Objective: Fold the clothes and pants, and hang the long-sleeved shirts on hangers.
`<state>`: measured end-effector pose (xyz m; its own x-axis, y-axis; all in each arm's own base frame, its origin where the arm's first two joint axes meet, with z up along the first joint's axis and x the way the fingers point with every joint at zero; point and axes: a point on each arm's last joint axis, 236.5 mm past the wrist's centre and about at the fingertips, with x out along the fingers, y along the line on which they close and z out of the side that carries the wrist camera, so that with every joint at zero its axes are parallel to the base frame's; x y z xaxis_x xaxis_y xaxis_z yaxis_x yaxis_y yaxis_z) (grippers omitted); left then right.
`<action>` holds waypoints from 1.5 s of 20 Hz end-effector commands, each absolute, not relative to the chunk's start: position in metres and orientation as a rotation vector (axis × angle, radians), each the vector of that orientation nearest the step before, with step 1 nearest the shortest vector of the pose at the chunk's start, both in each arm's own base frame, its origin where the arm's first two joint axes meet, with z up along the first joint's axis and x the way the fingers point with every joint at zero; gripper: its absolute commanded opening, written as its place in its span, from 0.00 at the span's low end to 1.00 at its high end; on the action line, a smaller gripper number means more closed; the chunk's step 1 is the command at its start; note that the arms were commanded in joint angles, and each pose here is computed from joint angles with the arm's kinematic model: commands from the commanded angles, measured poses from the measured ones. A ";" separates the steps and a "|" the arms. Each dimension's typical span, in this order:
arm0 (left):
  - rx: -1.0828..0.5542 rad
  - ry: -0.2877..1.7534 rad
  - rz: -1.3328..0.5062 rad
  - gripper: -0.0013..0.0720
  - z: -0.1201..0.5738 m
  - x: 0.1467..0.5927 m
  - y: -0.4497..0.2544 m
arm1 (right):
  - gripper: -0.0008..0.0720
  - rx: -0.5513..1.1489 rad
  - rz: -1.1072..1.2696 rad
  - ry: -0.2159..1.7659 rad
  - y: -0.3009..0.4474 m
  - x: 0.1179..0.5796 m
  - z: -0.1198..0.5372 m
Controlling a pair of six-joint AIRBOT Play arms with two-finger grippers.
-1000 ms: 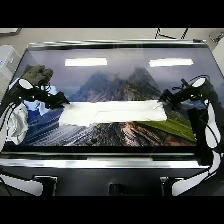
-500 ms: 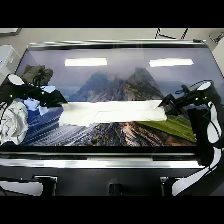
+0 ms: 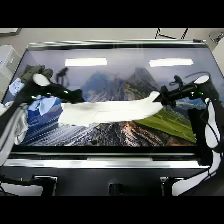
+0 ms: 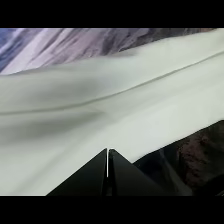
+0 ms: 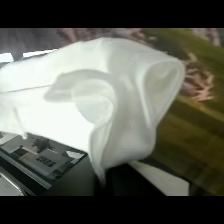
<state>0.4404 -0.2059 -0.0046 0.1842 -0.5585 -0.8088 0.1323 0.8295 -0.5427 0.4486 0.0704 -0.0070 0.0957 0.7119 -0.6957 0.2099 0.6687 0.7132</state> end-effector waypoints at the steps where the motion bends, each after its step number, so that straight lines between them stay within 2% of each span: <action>1: -0.378 1.259 -0.567 0.08 -0.033 0.435 -0.294 | 0.06 0.703 0.576 1.368 0.105 0.428 0.072; 3: -0.403 1.303 -0.591 0.08 -0.056 0.416 -0.337 | 0.06 0.630 0.624 1.296 0.126 0.409 0.119; 7: -0.740 1.408 -0.582 0.05 -0.078 0.375 -0.435 | 0.06 0.538 0.689 1.182 0.158 0.373 0.184; 9: -0.883 1.416 -0.584 0.05 -0.081 0.356 -0.480 | 0.06 0.516 0.685 1.166 0.165 0.363 0.195; 11: -1.006 1.338 -0.527 0.05 -0.078 0.362 -0.503 | 0.06 0.496 0.676 1.194 0.170 0.358 0.190; 13: -1.011 1.262 -0.516 0.05 -0.074 0.376 -0.503 | 0.06 0.455 0.650 1.182 0.176 0.365 0.181; 14: -0.933 1.242 -0.582 0.05 -0.070 0.381 -0.495 | 0.06 0.448 0.656 1.177 0.184 0.370 0.178; 17: -0.693 1.286 -0.704 0.04 -0.061 0.407 -0.415 | 0.06 0.454 0.701 1.200 0.222 0.382 0.155; 18: -0.598 1.267 -0.664 0.04 -0.053 0.426 -0.370 | 0.06 0.478 0.729 1.209 0.240 0.386 0.147; 20: -0.484 1.207 -0.457 0.04 -0.023 0.468 -0.253 | 0.06 0.568 0.790 1.215 0.286 0.399 0.130; 23: -0.476 1.045 -0.255 0.04 0.064 0.486 -0.109 | 0.06 0.769 0.854 1.274 0.359 0.409 0.091; 25: -0.490 0.930 -0.198 0.04 0.119 0.476 -0.057 | 0.06 0.882 0.837 1.321 0.403 0.413 0.050; 26: -0.472 0.876 -0.186 0.04 0.144 0.468 -0.041 | 0.16 0.942 0.813 1.344 0.420 0.414 0.029; 27: -0.454 0.837 -0.181 0.04 0.165 0.458 -0.031 | 0.58 1.016 0.791 1.382 0.435 0.413 0.010; 28: -0.440 0.816 -0.181 0.05 0.178 0.449 -0.027 | 0.92 1.078 0.787 1.421 0.445 0.409 -0.005; 30: -0.393 0.805 -0.204 0.05 0.194 0.432 -0.027 | 0.93 1.108 0.797 1.462 0.439 0.410 -0.015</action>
<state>0.4622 -0.0538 0.1616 0.6473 -0.3773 -0.6623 0.0138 0.8746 -0.4847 0.4065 0.4212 0.0116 0.0184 0.9098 -0.4146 0.0932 0.4113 0.9067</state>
